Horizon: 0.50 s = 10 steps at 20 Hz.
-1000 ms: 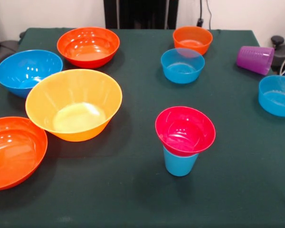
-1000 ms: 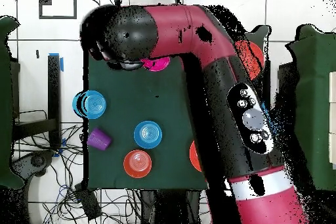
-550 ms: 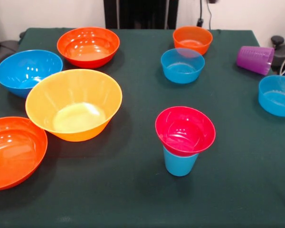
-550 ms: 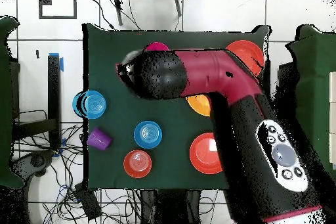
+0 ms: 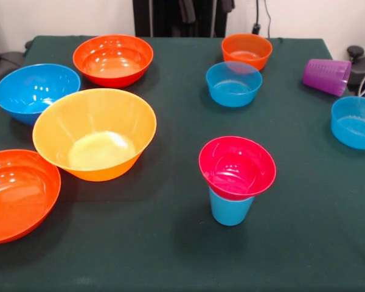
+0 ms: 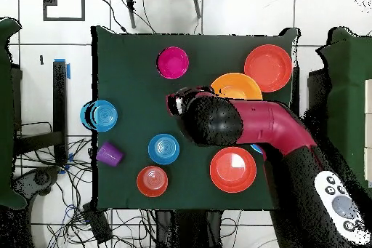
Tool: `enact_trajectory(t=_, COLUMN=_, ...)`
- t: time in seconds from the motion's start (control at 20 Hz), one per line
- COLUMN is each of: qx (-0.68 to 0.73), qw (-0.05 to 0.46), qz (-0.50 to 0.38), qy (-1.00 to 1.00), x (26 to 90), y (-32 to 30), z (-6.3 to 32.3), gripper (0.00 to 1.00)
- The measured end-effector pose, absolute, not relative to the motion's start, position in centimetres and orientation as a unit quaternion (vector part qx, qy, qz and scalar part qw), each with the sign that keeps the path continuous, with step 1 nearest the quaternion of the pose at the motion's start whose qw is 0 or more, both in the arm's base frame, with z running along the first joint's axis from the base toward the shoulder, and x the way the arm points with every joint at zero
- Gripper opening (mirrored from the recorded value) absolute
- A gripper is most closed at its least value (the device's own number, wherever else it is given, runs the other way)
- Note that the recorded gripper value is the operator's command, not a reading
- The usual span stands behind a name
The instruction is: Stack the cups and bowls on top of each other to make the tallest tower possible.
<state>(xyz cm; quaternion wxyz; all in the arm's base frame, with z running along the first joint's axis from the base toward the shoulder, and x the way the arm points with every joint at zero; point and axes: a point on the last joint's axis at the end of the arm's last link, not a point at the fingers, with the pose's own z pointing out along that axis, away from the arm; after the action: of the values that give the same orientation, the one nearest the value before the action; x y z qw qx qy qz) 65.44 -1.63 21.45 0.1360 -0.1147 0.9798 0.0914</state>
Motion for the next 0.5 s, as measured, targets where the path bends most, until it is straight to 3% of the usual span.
enact_trajectory(t=0.5, qx=-0.101, qw=0.137, qz=0.093, qy=0.981, x=64.7, y=-2.0, z=18.5, gripper=1.0)
